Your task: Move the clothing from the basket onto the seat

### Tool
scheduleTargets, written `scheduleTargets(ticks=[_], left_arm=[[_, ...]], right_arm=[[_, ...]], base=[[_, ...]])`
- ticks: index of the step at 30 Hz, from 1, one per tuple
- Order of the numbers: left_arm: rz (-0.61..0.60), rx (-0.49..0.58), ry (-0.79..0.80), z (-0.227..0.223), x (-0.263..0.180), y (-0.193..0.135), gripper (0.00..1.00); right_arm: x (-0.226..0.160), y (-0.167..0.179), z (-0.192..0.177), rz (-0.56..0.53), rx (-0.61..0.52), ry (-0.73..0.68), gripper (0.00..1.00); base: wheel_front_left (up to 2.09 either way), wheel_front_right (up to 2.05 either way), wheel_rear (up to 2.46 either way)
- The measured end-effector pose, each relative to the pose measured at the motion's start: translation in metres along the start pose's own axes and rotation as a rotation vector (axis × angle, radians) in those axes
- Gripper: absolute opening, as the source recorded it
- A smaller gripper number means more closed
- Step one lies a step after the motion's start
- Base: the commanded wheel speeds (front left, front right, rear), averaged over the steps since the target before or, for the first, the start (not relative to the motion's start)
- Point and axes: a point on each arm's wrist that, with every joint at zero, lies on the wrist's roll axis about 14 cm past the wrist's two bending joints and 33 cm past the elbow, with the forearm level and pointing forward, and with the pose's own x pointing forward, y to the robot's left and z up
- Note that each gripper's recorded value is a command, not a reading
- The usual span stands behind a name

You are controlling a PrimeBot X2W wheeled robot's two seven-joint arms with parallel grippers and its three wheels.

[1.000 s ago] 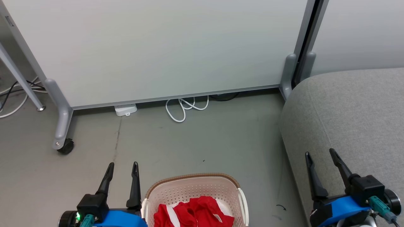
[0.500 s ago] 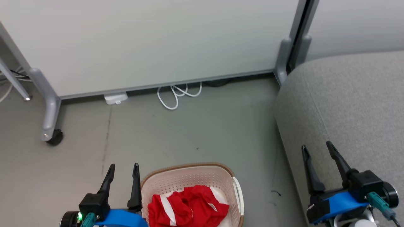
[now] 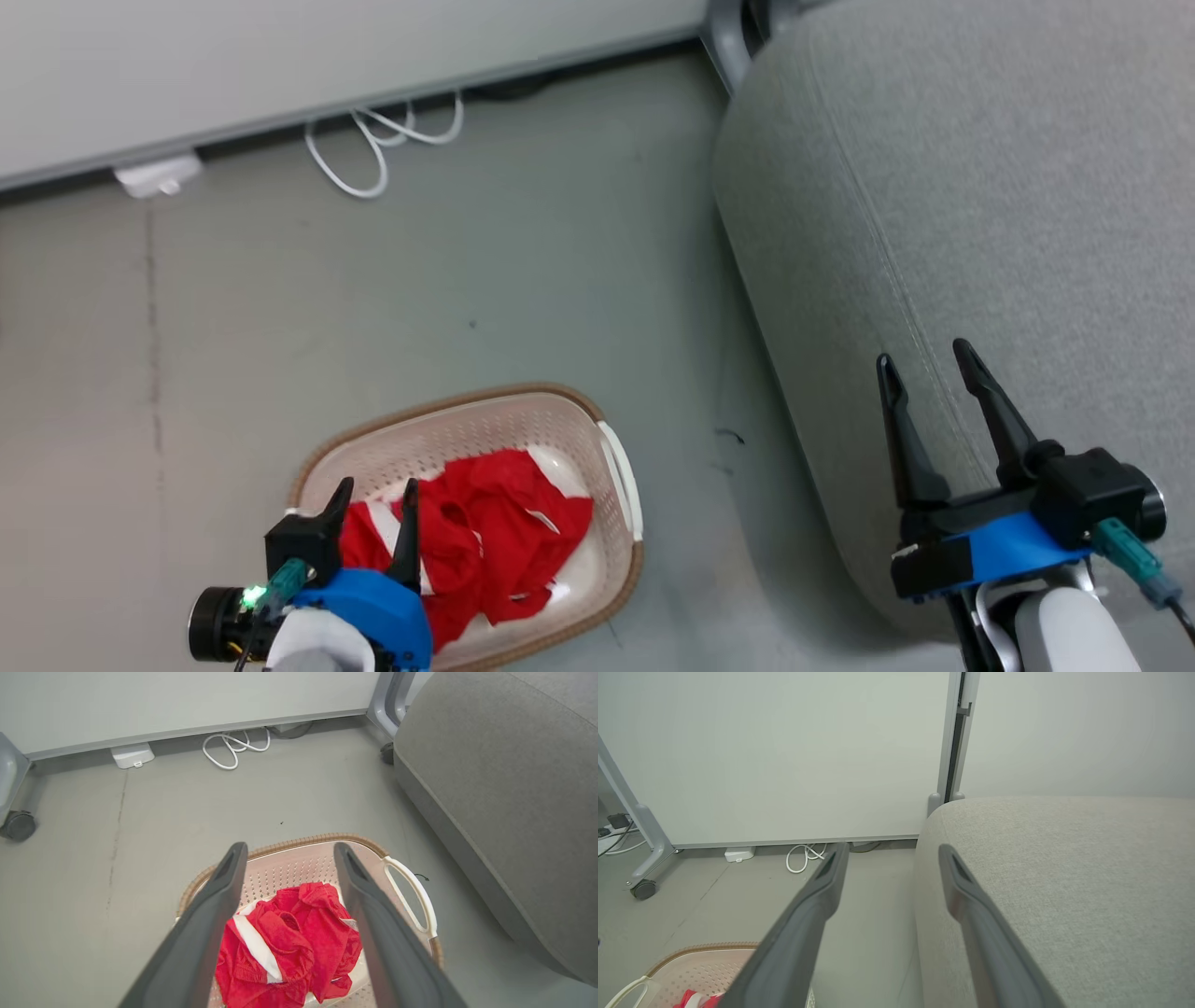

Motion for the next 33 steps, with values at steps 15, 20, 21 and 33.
scheduleTargets(ticks=[15,20,21,33], left_arm=[[-0.124,0.025,0.437,-0.123,0.067,-0.017,1.0],[-0.134,0.041,0.542,-0.157,0.075,-0.016,1.0],[-0.138,0.047,0.562,-0.164,0.075,-0.016,1.0],[-0.195,0.091,0.701,-0.216,0.082,-0.004,1.0]], right_arm=[[0.017,-0.032,-0.068,-0.097,0.016,0.158,1.0],[0.021,-0.037,-0.088,-0.109,0.01,0.205,1.0],[0.022,-0.037,-0.092,-0.109,0.013,0.214,1.0],[0.028,-0.039,-0.121,-0.116,0.02,0.277,1.0]], base=[[0.0,0.0,0.0],[0.0,0.0,0.0],[0.0,0.0,0.0],[0.0,0.0,0.0]])
